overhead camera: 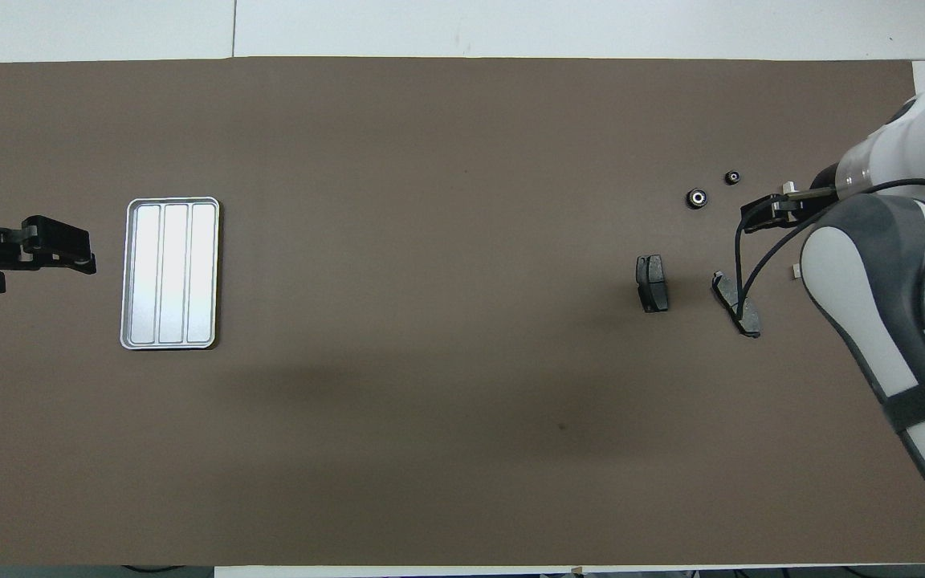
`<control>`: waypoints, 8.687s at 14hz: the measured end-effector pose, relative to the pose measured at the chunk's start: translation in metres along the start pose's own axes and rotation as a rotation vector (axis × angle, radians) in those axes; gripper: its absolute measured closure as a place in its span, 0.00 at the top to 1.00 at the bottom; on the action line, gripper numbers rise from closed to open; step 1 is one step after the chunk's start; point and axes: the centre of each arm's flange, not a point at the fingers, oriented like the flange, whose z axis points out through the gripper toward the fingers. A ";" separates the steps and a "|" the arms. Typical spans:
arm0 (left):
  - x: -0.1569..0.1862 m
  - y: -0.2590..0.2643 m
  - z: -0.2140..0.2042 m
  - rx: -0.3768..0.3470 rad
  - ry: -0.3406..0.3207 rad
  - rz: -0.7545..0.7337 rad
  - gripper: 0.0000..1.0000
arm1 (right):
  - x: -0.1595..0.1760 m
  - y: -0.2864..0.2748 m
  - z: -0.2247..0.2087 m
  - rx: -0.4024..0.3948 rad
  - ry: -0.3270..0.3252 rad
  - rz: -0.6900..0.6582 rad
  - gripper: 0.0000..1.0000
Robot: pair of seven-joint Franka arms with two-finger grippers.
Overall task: Pick bearing gear from pile to tray
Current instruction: 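Reach the right gripper to the pile and grasp a small black bearing, then carry the bearing with the right gripper to the table center and lower it, then release the bearing with the right gripper while the left gripper reaches it, then grasp the bearing with the left gripper while the right gripper reaches the pile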
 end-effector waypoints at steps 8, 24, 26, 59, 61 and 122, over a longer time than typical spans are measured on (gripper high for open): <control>0.000 0.000 0.000 0.000 0.000 0.000 1.00 | 0.047 -0.015 0.121 -0.004 0.006 0.139 1.00; 0.000 0.000 0.000 0.000 0.000 0.000 1.00 | 0.066 -0.024 0.159 -0.003 0.031 0.224 0.75; 0.000 0.000 0.000 0.000 0.000 0.000 1.00 | 0.068 -0.023 0.156 0.003 0.043 0.230 0.51; 0.000 0.000 0.000 0.000 0.000 0.000 1.00 | -0.062 -0.521 0.087 0.073 -0.027 0.781 0.35; 0.000 0.000 0.000 0.000 0.000 0.000 1.00 | -0.056 -0.518 0.105 0.084 -0.021 0.791 0.35; -0.054 0.294 0.305 -0.052 0.063 -0.216 0.61 | 0.101 0.029 0.159 0.015 0.076 0.090 1.00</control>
